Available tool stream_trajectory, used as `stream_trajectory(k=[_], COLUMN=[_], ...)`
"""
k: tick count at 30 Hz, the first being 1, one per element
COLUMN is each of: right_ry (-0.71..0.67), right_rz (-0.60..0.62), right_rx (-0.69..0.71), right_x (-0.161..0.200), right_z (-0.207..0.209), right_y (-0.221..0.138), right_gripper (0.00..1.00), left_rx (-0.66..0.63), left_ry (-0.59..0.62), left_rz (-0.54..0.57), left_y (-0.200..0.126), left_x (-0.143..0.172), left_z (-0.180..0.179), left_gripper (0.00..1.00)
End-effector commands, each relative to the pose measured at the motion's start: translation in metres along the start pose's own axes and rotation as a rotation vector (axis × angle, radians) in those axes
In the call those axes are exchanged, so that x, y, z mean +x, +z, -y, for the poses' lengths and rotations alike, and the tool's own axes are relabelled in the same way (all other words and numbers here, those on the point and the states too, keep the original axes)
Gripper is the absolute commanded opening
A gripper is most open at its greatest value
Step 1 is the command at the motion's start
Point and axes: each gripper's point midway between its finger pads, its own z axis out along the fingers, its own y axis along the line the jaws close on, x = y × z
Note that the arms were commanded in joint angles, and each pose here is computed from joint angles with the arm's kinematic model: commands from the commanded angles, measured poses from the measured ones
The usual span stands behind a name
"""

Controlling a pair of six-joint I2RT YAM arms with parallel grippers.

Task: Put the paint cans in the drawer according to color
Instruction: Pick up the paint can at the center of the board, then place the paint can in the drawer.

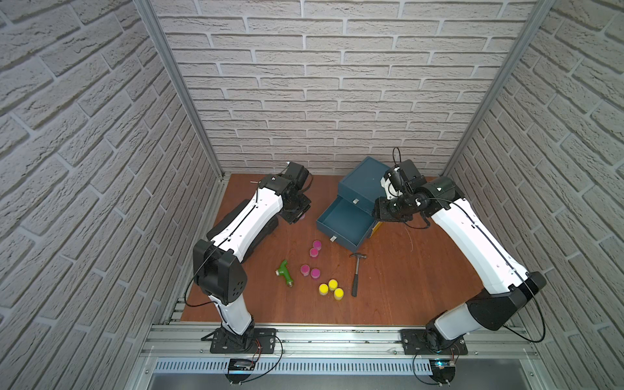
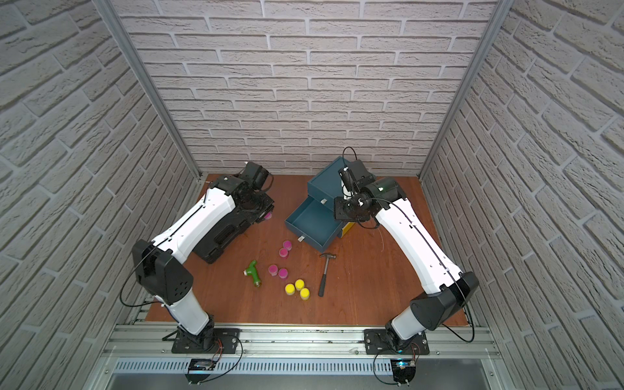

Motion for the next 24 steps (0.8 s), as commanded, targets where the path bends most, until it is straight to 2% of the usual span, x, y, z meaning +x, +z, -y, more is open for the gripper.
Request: stream_trajectory(k=[1,7,15,24], right_ry=[-0.006,-0.008,-0.011,-0.012], right_rz=[0.088,0.194,0.415,0.444], right_rx=[-0.004,-0.019,-0.07,-0.091], right_x=[-0.011,-0.023,-0.039,-0.037], right_z=[0.003,0.004,0.006,0.005], right_y=[-0.024,-0.049,-0.098,-0.107], right_gripper=[0.5,0.49,0.48,0.47], left_rx=[-0.049,-0.022,-0.045,-0.093], left_ry=[0.08,0.107,0.133,0.141], left_rz=[-0.048,-0.089,-0.112,-0.138], left_y=[0.01,0.029,0.052,0.072], left_x=[0.017,0.037,0.058,0.073], left_z=[0.013,0.053,0.062,0.056], left_gripper=[0.21,0.2,0.2,0.22])
